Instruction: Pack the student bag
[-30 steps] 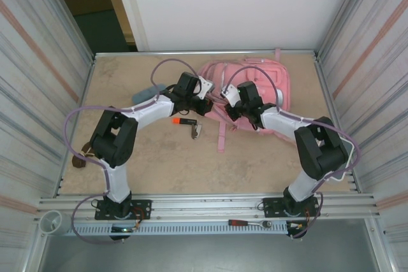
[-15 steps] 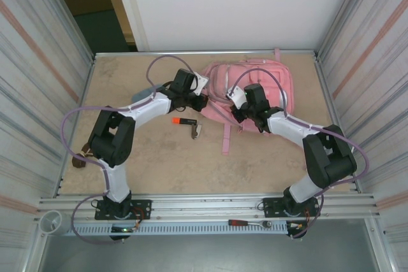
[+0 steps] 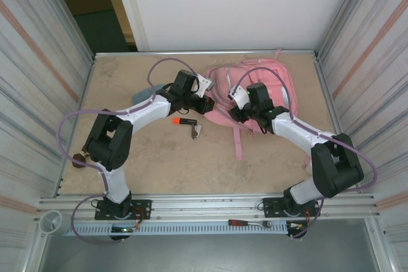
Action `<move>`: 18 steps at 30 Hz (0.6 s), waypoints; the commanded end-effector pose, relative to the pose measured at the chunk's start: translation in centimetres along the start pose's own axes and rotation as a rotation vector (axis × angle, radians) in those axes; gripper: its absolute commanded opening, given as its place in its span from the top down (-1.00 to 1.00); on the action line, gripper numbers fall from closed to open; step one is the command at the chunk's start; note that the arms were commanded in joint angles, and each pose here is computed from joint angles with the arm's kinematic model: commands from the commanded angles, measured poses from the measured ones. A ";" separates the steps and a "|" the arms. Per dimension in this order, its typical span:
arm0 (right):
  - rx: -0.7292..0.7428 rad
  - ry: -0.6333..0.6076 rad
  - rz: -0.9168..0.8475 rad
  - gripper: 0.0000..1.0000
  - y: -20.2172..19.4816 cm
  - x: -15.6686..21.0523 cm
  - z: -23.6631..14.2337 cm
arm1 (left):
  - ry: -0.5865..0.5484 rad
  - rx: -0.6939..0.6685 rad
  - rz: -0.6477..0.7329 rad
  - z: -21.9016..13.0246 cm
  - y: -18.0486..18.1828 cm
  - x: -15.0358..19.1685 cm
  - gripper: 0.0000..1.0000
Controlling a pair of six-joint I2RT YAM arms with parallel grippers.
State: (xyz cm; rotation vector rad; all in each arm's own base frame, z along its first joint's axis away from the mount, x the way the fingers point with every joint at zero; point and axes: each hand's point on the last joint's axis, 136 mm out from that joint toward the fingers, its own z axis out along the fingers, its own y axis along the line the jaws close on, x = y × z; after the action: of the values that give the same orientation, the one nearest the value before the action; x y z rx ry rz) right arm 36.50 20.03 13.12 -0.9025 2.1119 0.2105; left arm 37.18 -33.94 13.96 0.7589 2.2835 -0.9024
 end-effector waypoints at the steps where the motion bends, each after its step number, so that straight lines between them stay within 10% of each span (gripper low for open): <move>1: -0.082 -0.076 -0.024 0.15 1.9 -3.2 0.4 | -0.104 0.135 0.079 -2.1 -4.8 -3.3 1.00; 9: -0.076 -0.077 -0.031 0.26 1.9 -3.8 2.3 | -0.096 0.132 0.086 -2.1 -4.9 -2.9 1.00; 15: -0.008 -0.025 -0.030 1.00 0.8 -1.7 1.9 | -0.111 0.065 0.076 -3.0 -3.1 -3.1 1.00; 18: 0.021 -0.001 -0.008 1.00 -0.1 -0.1 1.1 | -0.123 0.022 0.055 -3.9 -1.2 -3.3 1.00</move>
State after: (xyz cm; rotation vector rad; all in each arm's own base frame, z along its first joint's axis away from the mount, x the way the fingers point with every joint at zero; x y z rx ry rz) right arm 37.18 22.39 12.24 -0.9548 2.0942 0.2430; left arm 37.23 -33.25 13.57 0.7315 2.2979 -0.8841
